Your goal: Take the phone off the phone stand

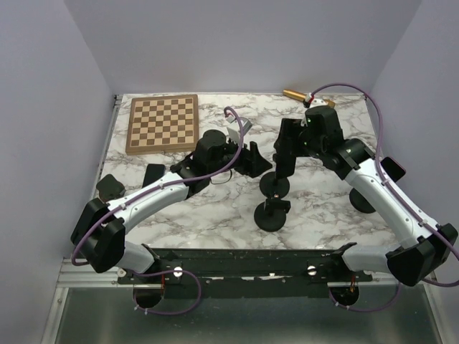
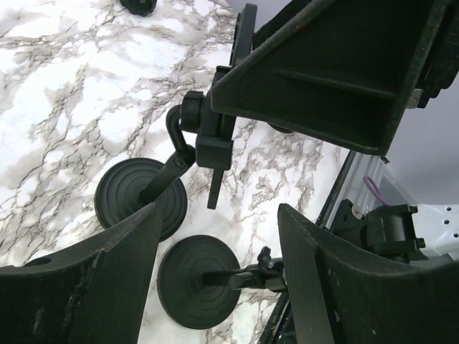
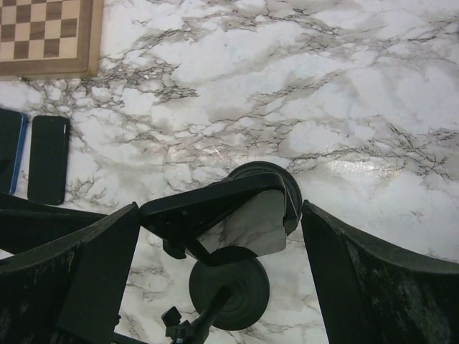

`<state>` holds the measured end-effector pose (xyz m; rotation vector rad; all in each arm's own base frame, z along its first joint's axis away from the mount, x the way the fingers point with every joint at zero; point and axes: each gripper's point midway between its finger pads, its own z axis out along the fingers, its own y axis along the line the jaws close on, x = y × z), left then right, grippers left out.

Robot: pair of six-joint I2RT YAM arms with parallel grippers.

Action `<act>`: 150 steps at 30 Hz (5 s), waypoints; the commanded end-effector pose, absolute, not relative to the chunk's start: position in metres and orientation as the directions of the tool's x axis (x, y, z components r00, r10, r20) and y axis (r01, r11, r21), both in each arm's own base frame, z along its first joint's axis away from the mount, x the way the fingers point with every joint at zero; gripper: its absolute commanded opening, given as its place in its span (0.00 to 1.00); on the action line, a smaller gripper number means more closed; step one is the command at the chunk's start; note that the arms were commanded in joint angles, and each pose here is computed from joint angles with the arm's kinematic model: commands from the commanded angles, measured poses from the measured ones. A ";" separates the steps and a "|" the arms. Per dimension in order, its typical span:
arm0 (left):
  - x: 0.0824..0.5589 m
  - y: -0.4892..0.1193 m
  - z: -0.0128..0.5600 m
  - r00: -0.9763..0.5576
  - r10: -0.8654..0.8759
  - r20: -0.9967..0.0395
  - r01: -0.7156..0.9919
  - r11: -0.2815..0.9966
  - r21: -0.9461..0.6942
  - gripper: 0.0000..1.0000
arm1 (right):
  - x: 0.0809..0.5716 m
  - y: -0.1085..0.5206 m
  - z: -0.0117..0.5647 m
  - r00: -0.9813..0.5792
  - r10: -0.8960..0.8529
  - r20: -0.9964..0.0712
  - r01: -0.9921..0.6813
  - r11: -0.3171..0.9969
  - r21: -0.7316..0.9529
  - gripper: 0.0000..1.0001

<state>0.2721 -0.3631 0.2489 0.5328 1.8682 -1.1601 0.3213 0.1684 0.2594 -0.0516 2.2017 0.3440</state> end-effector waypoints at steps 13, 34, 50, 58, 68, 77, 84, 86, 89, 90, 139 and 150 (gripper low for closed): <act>0.276 -0.347 0.240 -0.553 -0.082 -0.829 0.682 0.527 -0.507 0.77 | 0.329 0.167 0.246 -0.596 0.040 -0.802 -0.044 0.996 0.082 0.79; 0.282 -0.361 0.237 -0.554 -0.064 -0.830 0.704 0.497 -0.507 0.86 | 0.334 0.165 0.247 -0.553 0.017 -0.833 -0.060 0.996 0.060 0.01; 0.280 -0.371 0.232 -0.572 -0.051 -0.819 0.718 0.451 -0.530 0.72 | 0.324 0.161 0.261 -0.540 -0.036 -0.841 -0.116 0.993 0.032 0.85; 0.276 -0.366 0.235 -0.563 -0.054 -0.825 0.722 0.454 -0.522 0.72 | 0.323 0.163 0.265 -0.530 -0.059 -0.846 -0.152 0.988 0.026 1.00; 0.273 -0.364 0.237 -0.563 -0.057 -0.825 0.722 0.451 -0.524 0.76 | 0.325 0.170 0.249 -0.541 -0.124 -0.832 -0.213 0.977 -0.007 0.96; 0.272 -0.362 0.240 -0.558 -0.058 -0.828 0.725 0.452 -0.520 0.78 | 0.328 0.172 0.236 -0.556 -0.125 -0.822 -0.229 0.973 0.007 0.86; 0.271 -0.362 0.240 -0.559 -0.058 -0.827 0.725 0.450 -0.521 0.77 | 0.333 0.170 0.235 -0.548 -0.121 -0.828 -0.233 0.972 0.012 0.87; 0.271 -0.362 0.240 -0.559 -0.059 -0.827 0.725 0.450 -0.522 0.77 | 0.335 0.168 0.234 -0.547 -0.121 -0.828 -0.230 0.973 0.009 0.87; 0.271 -0.362 0.239 -0.560 -0.059 -0.826 0.725 0.449 -0.523 0.77 | 0.337 0.170 0.235 -0.542 -0.120 -0.832 -0.238 0.971 0.015 0.87; 0.271 -0.362 0.239 -0.560 -0.059 -0.826 0.724 0.449 -0.523 0.77 | 0.338 0.171 0.236 -0.537 -0.116 -0.835 -0.242 0.970 0.020 0.87; 0.305 -0.413 0.256 -0.415 -0.095 -0.905 0.822 0.387 -0.418 0.00 | 0.335 0.172 0.215 -0.531 -0.214 -0.820 -0.322 0.946 -0.038 0.01; 0.307 -0.389 0.222 -0.589 0.065 -0.805 0.785 0.280 -0.552 0.00 | 0.324 0.189 0.220 -0.458 -0.228 -0.859 -0.529 0.846 0.058 0.01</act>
